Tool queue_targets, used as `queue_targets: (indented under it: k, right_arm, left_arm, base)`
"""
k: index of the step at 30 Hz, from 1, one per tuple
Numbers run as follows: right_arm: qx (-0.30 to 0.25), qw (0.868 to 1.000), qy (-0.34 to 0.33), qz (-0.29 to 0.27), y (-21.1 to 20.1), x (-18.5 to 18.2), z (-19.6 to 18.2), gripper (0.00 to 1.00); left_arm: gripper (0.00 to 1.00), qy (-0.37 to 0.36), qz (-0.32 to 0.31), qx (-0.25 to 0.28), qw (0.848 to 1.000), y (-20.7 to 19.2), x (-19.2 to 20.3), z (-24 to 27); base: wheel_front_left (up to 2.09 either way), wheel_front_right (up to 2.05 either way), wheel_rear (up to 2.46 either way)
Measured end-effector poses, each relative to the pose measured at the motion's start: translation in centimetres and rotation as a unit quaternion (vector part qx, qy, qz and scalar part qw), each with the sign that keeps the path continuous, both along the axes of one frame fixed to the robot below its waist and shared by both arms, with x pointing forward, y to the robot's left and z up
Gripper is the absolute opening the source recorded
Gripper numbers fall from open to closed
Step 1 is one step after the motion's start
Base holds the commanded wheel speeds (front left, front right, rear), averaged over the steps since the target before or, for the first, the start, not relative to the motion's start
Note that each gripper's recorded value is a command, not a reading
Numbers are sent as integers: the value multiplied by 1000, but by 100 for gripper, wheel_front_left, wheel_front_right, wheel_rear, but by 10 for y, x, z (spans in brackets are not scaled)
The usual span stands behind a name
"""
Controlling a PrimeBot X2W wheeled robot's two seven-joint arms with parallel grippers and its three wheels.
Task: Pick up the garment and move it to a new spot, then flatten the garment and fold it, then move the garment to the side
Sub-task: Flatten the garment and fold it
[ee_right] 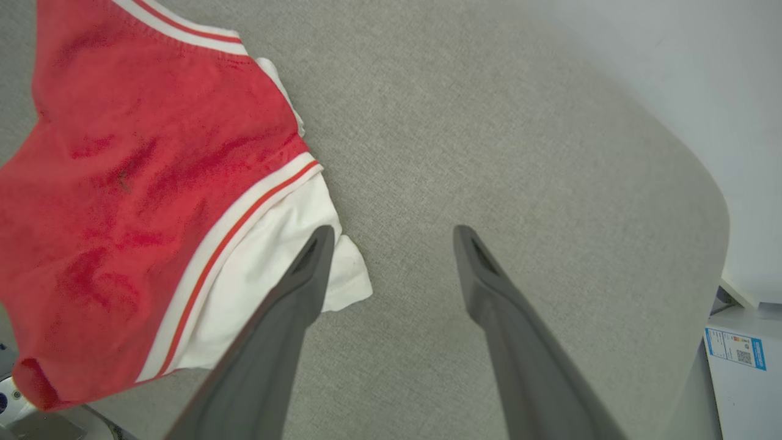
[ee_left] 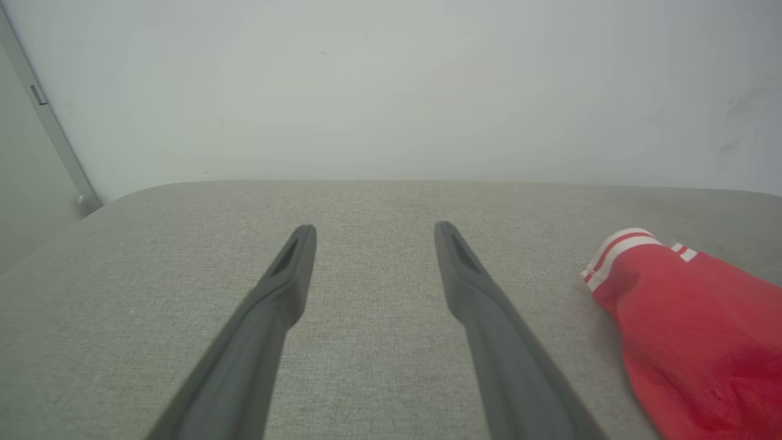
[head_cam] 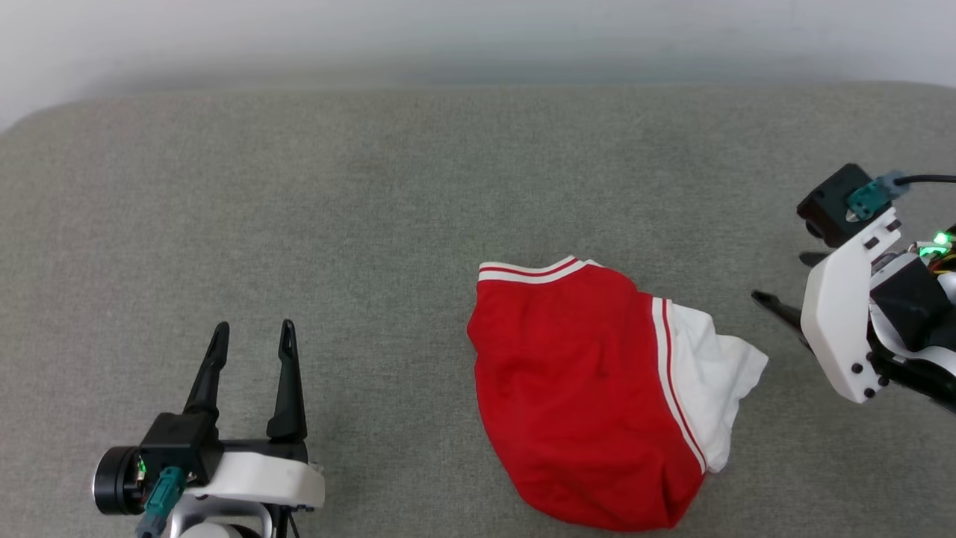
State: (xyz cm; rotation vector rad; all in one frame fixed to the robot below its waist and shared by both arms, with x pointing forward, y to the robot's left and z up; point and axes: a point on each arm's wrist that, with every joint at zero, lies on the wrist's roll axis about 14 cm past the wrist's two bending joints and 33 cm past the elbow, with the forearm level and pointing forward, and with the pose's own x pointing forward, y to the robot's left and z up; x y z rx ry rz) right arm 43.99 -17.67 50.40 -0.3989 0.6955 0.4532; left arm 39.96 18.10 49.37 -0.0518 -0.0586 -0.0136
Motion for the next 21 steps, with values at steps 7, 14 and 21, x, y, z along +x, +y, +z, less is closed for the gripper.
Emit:
queue_targets:
  k: [7,14,21]
  right_arm:
    - [-44,987,156,-7,-10,-13,-64,100]
    - [-43,968,245,-8,2,-25,-132,100]
    - [-38,971,236,1,6,-23,-148,0]
  left_arm:
    - [100,9,3,0,1000,4,12,-9]
    - [100,24,10,1,1000,10,21,-22]
    - [100,34,16,2,999,15,23,-29]
  base:
    - [0,0,0]
    - [0,0,0]
    - [0,0,0]
